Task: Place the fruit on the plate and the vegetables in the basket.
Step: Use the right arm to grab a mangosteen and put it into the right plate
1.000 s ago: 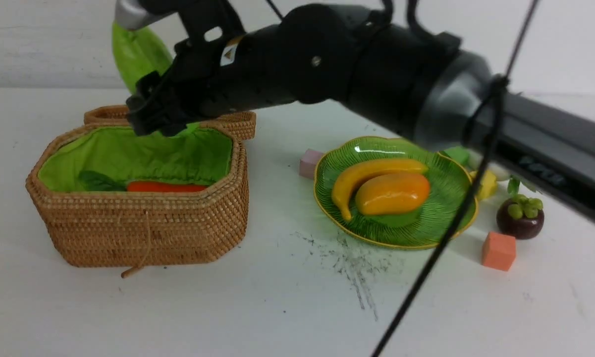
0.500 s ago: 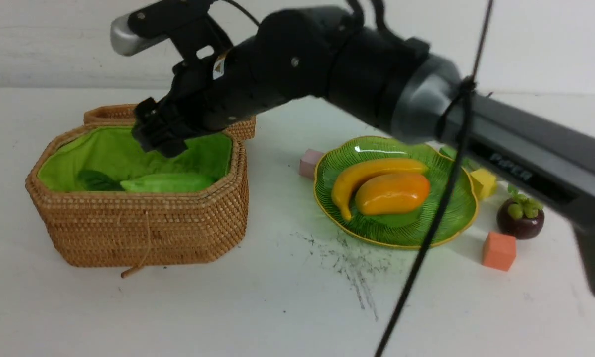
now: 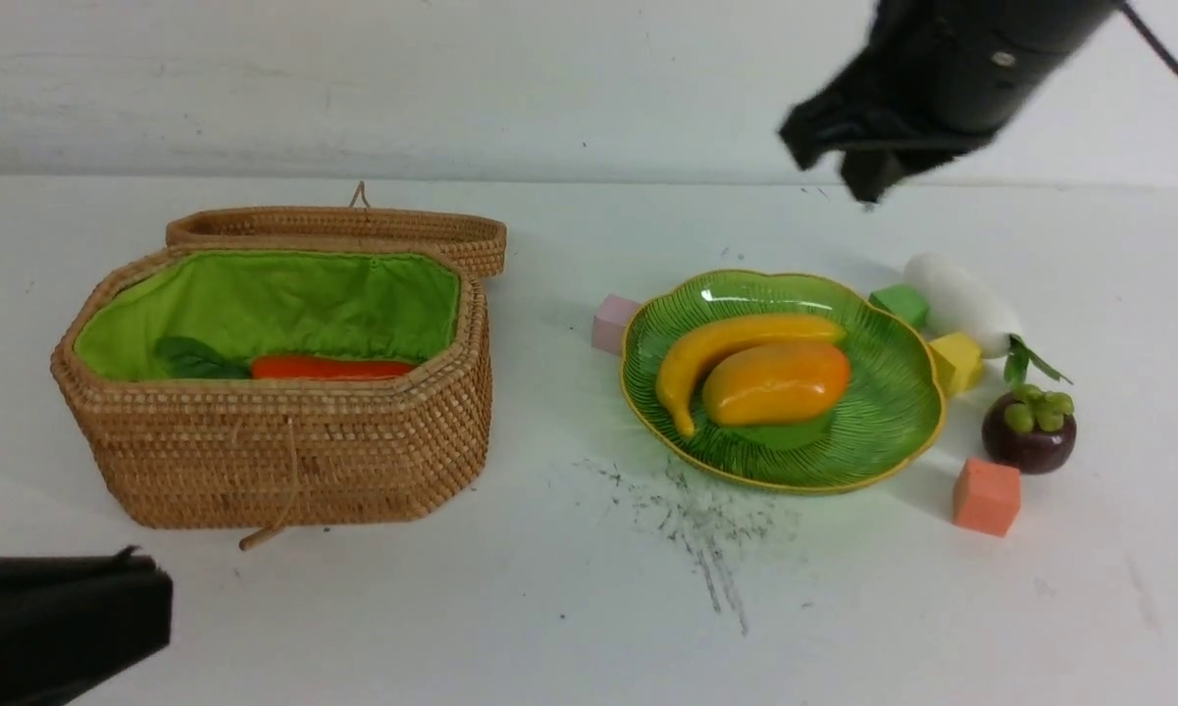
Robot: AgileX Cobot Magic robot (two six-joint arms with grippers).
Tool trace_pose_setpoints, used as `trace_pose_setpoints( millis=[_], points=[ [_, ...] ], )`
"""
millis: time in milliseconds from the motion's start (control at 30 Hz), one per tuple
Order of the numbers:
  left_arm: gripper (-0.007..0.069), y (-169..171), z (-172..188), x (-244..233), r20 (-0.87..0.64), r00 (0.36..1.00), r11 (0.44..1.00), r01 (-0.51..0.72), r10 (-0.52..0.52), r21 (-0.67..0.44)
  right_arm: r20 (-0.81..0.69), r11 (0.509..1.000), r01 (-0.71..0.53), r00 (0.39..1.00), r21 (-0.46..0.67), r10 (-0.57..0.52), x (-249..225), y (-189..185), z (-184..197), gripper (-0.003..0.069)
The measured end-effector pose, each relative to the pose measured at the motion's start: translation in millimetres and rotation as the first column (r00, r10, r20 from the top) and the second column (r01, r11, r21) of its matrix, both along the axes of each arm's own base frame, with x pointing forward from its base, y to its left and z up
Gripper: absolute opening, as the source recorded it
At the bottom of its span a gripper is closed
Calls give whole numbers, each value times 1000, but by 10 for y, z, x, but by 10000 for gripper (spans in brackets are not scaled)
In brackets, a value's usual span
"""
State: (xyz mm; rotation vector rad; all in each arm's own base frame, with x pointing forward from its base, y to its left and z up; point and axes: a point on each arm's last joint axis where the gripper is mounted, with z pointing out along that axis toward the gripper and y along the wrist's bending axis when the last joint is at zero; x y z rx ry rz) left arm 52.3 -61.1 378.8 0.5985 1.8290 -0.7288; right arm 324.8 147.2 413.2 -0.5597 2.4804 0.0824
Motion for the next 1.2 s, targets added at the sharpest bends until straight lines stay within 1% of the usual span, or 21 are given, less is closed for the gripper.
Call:
trace_pose_setpoints(
  millis=[33, 100, 167, 200, 267, 400, 467, 500, 567, 667, 800, 933, 1067, 1200],
  points=[
    [-13, -10, 26, 0, 23, 1000, 1000, 9, -8, -19, -56, 996, 90, 994, -16, -91, 27, -260, -151, 13],
    [-13, -16, 62, 6, 53, 999, 999, 10, -7, -48, -148, 978, 201, 967, -55, -208, 66, -613, -429, 57],
    [-13, -17, 90, 14, 74, 997, 997, 6, 0, -70, -245, 954, 286, 922, -84, -298, 92, -898, -738, 123],
    [-13, -16, 98, 16, 80, 997, 997, 3, 3, -76, -283, 946, 313, 903, -83, -324, 110, -985, -865, 161],
    [-13, -16, 112, 21, 91, 996, 996, 1, 7, -88, -327, 923, 380, 866, -62, -379, 178, -1178, -1117, 272],
    [-13, -16, 118, 22, 96, 995, 996, 0, 9, -92, -331, 868, 496, 822, 16, -464, 369, -1434, -1410, 513],
    [-13, -16, 118, 22, 96, 995, 996, 0, 8, -91, -327, 856, 516, 816, 38, -478, 460, -1477, -1525, 612],
    [-13, -16, 118, 22, 96, 995, 996, 0, 8, -91, -324, 853, 521, 815, 44, -481, 509, -1484, -1592, 644],
    [-13, -16, 118, 22, 96, 995, 996, 0, 8, -91, -309, 850, 524, 818, 51, -485, 600, -1489, -1715, 672],
    [-13, -16, 118, 22, 96, 995, 996, 0, 8, -91, -286, 847, 527, 823, 62, -491, 710, -1495, -1867, 674],
    [-13, -16, 111, 20, 92, 996, 996, 2, 6, -86, -249, 844, 531, 830, 77, -499, 860, -1506, -2096, 648],
    [-11, -17, 108, 19, 90, 996, 997, 3, 4, -83, -252, 844, 532, 828, 69, -501, 926, -1512, -2275, 608],
    [-11, -17, 105, 18, 87, 996, 997, 4, 3, -80, -248, 845, 530, 830, 70, -500, 943, -1513, -2311, 561],
    [-11, -17, 99, 16, 83, 997, 997, 5, 1, -76, -244, 859, 509, 842, 60, -482, 942, -1513, -2313, 549]
  ],
)
